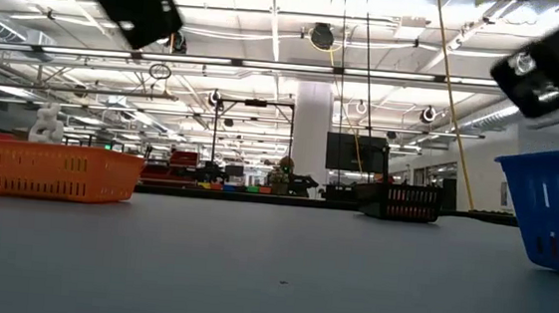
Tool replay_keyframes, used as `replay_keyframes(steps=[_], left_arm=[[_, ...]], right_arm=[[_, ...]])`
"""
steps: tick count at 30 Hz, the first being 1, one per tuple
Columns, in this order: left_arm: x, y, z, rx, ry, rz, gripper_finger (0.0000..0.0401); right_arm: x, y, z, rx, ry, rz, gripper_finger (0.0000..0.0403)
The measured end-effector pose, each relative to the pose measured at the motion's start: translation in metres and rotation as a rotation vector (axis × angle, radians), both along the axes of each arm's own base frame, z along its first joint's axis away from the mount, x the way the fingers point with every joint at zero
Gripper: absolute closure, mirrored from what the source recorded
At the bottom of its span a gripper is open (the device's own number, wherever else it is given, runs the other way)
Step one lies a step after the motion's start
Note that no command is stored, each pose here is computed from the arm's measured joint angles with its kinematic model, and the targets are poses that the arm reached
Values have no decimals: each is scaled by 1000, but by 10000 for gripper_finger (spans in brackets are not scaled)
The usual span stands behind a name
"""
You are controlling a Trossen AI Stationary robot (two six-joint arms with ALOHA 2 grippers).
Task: Sort & place blocks by color
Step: Put the red block into the blue bin
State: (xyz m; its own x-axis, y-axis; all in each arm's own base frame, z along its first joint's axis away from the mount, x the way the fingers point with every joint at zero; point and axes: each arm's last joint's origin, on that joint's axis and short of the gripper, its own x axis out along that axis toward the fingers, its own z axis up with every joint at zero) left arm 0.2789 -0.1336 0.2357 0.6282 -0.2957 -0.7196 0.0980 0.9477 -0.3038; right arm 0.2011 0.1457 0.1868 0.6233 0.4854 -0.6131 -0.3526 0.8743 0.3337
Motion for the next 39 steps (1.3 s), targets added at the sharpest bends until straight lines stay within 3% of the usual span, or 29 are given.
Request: replay_keyframes(steps=[4,7,13,17,19,24,32,39], left_arm=[[-13,-20,-2,-34,50,16,295],[-24,-30,-6,-29,106,92,295],[-53,-41,-16,-26,290,328,295],[-67,-49,-19,-141,431,488,295],[-72,-55,-20,-226,521,531,295],[-83,-69,-22,-305,645,573,295],[-93,-85,-35,-352,857,616,295],[-95,-100,-41,-403,888,584,295]], right_arm=[[-4,-3,15,-4,-101,38,204],[-3,-6,24,-61,-204,28,204],[3,-21,28,-354,-365,-62,204],[13,-39,31,-547,-418,-204,204],[19,-52,32,-588,-414,-277,204],[30,-78,27,-567,-343,-383,204],[19,-90,-11,-527,-112,-209,204],[10,-88,-25,-494,-63,-214,204]])
